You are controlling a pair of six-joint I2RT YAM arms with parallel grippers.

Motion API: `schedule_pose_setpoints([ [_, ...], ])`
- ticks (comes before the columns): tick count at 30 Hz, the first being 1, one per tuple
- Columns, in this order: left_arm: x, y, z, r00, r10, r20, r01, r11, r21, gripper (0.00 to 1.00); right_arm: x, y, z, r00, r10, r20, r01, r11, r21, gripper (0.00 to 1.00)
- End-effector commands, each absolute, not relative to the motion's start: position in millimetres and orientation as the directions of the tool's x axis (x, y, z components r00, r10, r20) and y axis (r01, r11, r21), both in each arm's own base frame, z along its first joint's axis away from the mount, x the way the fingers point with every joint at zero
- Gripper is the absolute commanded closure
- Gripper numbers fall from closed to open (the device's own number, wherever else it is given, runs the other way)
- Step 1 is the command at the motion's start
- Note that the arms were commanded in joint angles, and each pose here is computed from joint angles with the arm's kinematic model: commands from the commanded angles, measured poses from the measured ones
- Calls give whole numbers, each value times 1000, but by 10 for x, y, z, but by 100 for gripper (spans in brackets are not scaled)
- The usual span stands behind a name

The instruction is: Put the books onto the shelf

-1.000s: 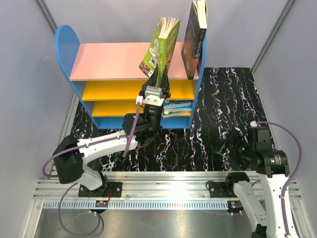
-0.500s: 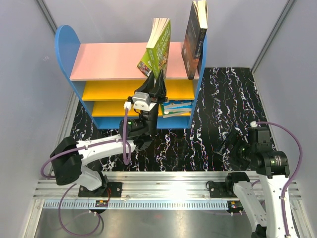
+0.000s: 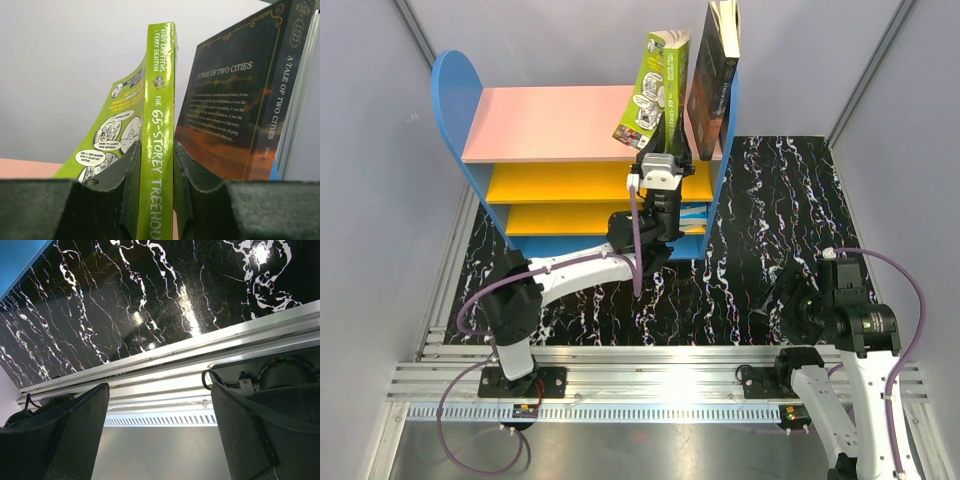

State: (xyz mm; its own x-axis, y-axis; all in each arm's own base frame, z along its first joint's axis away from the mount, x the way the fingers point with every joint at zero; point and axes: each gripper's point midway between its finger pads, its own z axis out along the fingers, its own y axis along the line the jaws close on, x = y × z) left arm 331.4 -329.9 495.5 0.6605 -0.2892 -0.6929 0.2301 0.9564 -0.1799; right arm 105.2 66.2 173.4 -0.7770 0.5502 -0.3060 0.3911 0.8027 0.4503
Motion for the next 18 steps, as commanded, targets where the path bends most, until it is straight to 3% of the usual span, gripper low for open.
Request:
schedule_pose_setpoints([
  [1, 3358, -3261, 4838, 696, -370, -615, 228, 927, -299, 100, 1063, 674, 1763, -779, 532, -331, 358, 812, 462, 11],
  [11, 3291, -3106, 5197, 793, -326, -514, 249, 944, -214, 100, 1053, 690, 1798, -765, 529, -367, 325, 810, 489, 11],
  [18, 3231, -2830, 5693, 871, -303, -386, 234, 948, -215, 100, 1053, 689, 1819, -754, 532, -384, 316, 808, 498, 11],
])
